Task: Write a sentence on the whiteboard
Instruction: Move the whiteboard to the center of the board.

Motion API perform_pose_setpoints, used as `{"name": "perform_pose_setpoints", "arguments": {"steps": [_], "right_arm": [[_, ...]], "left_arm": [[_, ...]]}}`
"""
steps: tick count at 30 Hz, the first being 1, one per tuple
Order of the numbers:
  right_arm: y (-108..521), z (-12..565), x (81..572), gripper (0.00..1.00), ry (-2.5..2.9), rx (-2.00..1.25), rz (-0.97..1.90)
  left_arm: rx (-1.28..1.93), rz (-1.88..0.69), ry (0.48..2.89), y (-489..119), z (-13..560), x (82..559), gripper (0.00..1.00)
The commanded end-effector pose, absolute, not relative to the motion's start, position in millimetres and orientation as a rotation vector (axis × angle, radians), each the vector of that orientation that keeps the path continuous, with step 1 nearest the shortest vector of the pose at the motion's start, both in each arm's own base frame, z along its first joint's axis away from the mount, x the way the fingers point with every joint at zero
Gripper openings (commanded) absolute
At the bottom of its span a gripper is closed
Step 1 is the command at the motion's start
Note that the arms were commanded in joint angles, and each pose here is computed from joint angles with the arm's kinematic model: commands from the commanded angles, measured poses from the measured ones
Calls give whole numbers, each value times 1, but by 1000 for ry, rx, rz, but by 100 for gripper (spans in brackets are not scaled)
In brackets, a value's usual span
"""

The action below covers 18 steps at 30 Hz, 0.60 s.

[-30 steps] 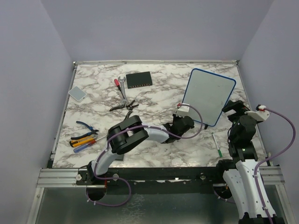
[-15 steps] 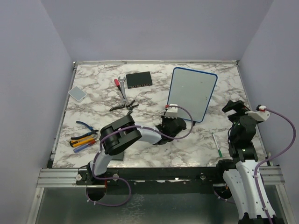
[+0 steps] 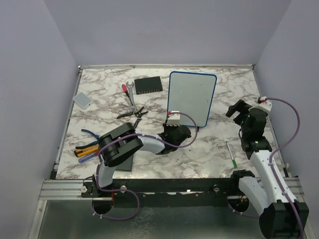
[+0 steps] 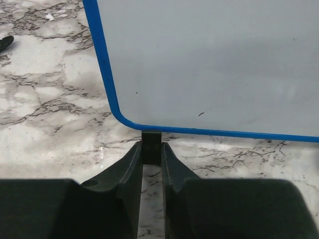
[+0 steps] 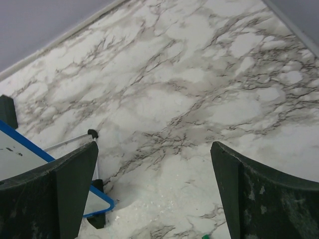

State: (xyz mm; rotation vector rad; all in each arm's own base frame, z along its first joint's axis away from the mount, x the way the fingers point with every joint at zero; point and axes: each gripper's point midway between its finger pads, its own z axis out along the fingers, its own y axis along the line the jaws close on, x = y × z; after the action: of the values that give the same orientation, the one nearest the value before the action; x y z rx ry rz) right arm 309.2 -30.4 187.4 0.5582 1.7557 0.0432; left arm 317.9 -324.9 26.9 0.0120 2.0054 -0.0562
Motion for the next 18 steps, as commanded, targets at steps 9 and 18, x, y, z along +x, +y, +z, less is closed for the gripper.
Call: {"name": "perform_pose_setpoints", "arguments": {"steps": [9,18], "right_arm": [[11,155,331,97,1948,396,231],[59,172,332,94,1871,180,511]], "left_arm": [[38,-158,2053,-311,46,296,47],[61,-180,2099,-282,74,280,74]]}}
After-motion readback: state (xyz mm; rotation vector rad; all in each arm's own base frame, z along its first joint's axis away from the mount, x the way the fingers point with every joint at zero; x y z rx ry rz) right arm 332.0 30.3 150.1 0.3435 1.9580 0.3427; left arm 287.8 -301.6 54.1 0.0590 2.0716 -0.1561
